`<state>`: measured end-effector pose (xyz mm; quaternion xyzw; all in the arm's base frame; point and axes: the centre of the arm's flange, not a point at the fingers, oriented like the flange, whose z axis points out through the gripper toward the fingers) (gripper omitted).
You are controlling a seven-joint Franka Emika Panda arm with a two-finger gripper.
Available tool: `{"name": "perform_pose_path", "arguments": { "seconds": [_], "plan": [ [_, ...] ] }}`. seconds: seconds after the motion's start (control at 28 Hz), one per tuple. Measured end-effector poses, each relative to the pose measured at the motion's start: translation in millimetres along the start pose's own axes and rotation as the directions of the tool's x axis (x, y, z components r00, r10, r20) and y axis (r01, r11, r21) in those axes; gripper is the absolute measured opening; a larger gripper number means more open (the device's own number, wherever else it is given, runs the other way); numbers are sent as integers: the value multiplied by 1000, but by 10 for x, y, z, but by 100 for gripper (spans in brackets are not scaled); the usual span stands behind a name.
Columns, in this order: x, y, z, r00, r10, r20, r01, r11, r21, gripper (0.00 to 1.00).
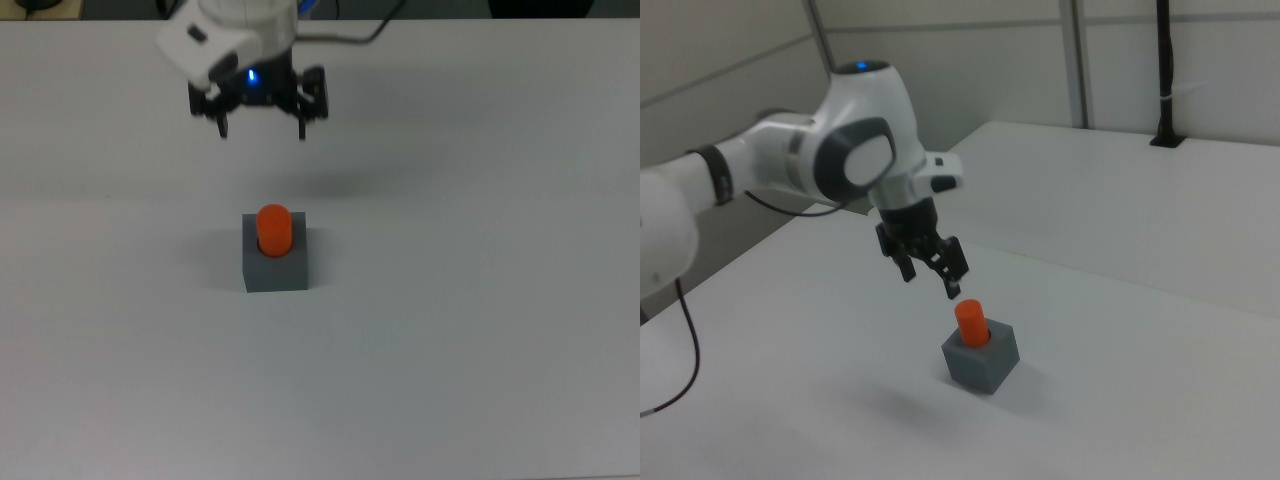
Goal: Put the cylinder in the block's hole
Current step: 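Open the gripper and raise it away from the cylinder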
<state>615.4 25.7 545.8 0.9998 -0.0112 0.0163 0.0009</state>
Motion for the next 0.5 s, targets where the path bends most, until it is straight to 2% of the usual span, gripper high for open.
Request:
{"name": "perform_pose_path", "arguments": {
  "seconds": [0.18, 0.32, 0.5],
  "plan": [
    [-282, 73, -481, 1000, 6, -9, -6, 1000, -11, 100],
    [-452, 163, -737, 1000, 6, -19, -7, 998, -69, 100],
    [-515, 203, -826, 1000, 6, -25, -8, 995, -97, 100]
  ]
}}
